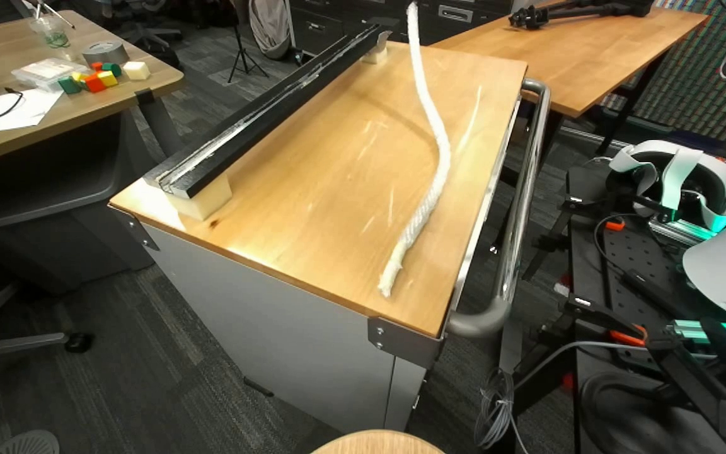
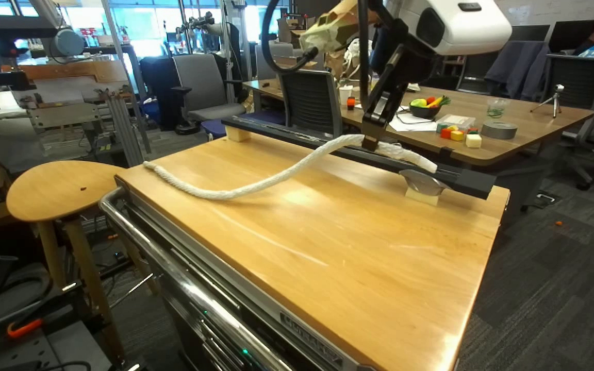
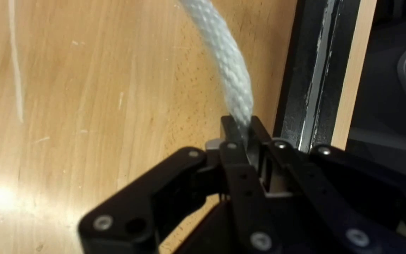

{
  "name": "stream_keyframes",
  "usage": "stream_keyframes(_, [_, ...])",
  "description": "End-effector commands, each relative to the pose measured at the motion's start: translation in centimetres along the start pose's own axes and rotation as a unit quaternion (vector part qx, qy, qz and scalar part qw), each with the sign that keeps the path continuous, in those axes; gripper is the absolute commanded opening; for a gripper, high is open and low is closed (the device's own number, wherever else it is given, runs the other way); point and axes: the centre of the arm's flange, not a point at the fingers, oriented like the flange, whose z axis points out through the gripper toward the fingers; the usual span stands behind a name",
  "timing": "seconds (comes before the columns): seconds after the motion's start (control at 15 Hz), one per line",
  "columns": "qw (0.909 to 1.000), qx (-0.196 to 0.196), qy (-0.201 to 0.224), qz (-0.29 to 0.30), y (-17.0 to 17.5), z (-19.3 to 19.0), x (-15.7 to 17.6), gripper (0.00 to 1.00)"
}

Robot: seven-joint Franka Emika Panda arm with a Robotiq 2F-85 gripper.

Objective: Put the rope in the groove on the black object

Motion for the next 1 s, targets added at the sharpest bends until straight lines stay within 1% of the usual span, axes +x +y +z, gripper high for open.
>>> stream_keyframes(0.0, [0.9993, 0.002, -0.013, 0.035, -4.0, -0.5, 2.4, 0.03])
stream_keyframes(0.33, [0.9994, -0.004, -0.003, 0.035, -8.3, -1.7, 2.6, 0.03])
stream_keyframes(0.53, [0.999, -0.016, 0.007, 0.041, -10.3, -1.1, 2.9, 0.03])
stream_keyframes(0.73, [0.9973, -0.035, 0.024, 0.06, -11.2, 0.2, 4.3, 0.03])
stream_keyframes(0.93, [0.9946, -0.059, 0.03, 0.08, -11.4, 1.9, 5.5, 0.03])
